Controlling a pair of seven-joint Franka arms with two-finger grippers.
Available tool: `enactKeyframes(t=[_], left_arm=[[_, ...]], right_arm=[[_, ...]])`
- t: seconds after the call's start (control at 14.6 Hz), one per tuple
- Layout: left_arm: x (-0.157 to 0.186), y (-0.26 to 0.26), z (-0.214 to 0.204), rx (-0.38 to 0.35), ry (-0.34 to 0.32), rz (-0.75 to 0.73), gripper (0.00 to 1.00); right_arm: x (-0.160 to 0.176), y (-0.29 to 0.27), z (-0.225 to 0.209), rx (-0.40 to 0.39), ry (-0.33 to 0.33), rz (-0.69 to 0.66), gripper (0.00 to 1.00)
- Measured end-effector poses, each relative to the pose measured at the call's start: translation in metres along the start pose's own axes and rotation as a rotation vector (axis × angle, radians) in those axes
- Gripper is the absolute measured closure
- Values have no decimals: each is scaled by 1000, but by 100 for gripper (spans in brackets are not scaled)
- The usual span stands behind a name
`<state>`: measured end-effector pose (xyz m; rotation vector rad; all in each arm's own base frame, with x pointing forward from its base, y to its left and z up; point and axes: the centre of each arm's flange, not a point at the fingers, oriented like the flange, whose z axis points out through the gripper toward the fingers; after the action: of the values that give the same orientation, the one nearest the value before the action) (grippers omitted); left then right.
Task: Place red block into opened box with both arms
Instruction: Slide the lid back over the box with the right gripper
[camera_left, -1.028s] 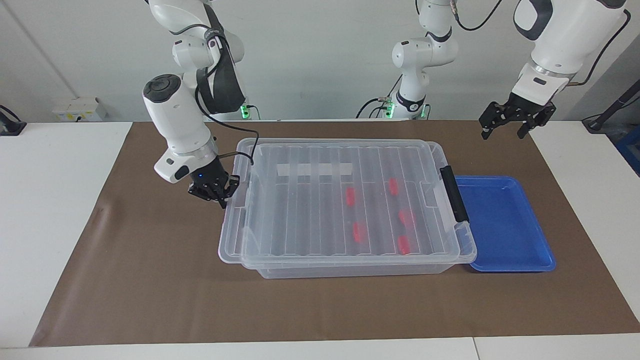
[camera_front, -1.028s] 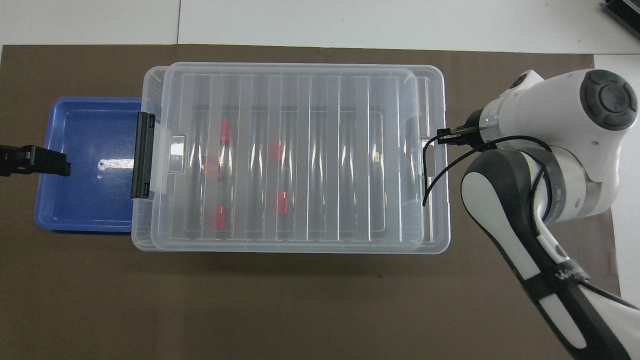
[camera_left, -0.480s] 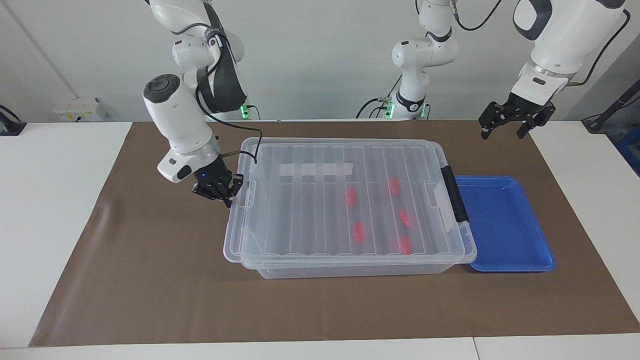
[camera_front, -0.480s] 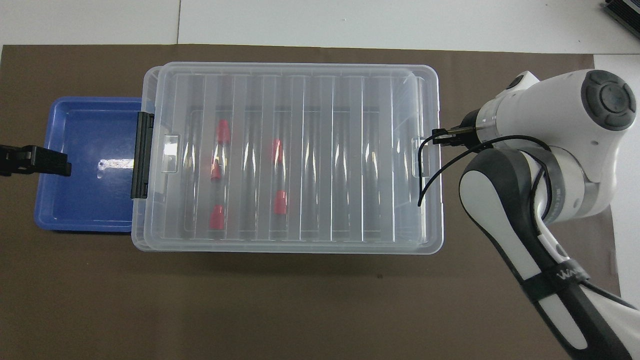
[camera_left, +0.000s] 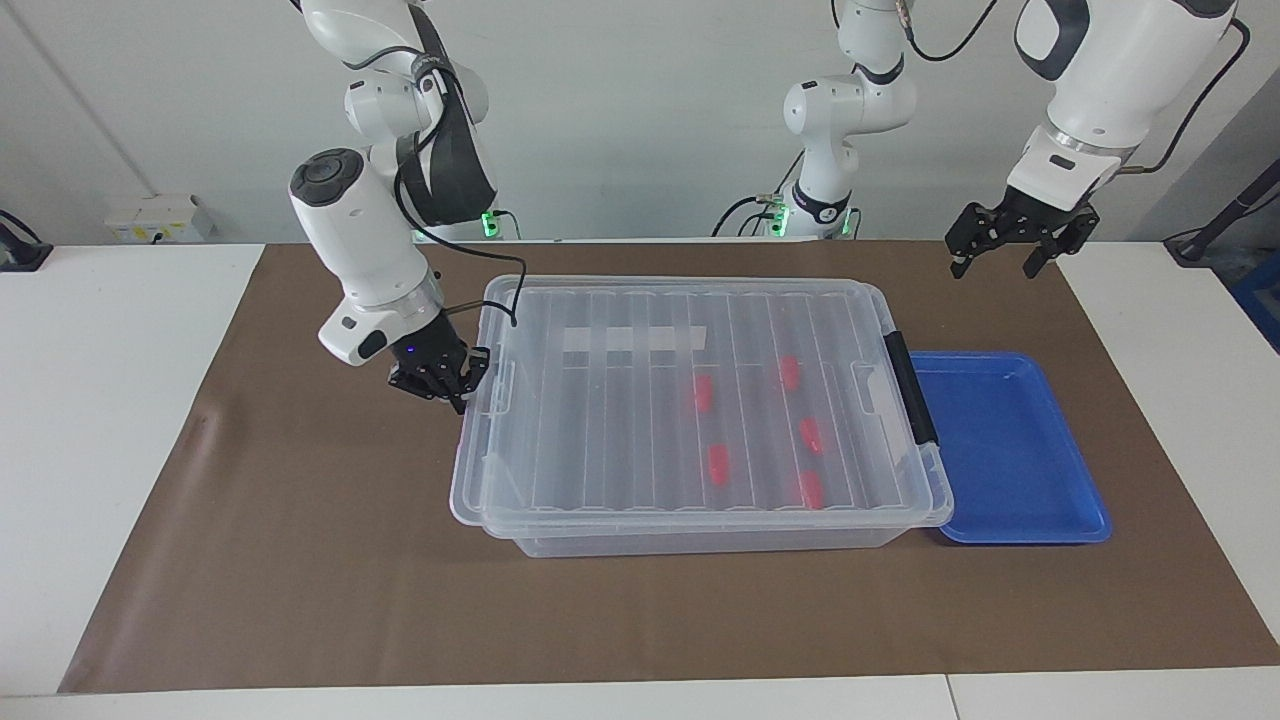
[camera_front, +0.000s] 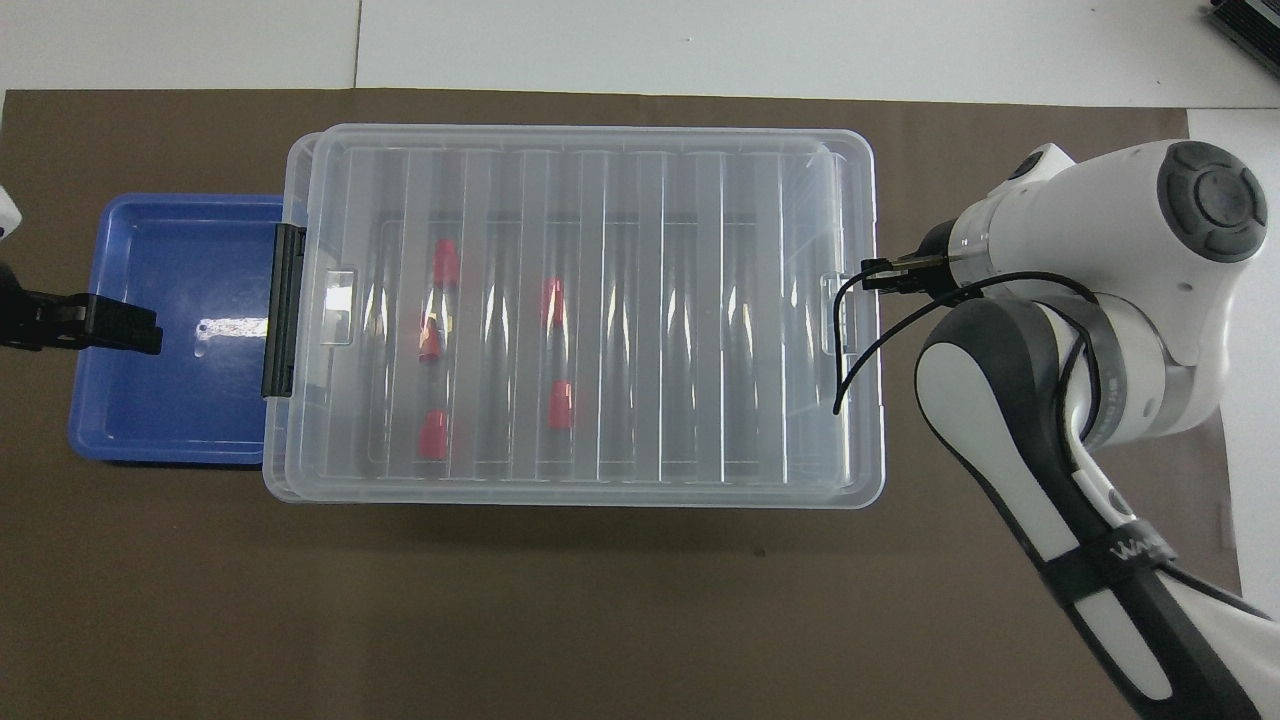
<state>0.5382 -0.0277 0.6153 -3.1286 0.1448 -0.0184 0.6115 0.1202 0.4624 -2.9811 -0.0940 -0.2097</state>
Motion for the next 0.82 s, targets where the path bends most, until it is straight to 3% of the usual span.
enactKeyframes(t=[0.82], left_arm=[[-1,-17,-1,-6,2,-26,0]], right_arm=[[-2,-6,2,35,-7,16,99]])
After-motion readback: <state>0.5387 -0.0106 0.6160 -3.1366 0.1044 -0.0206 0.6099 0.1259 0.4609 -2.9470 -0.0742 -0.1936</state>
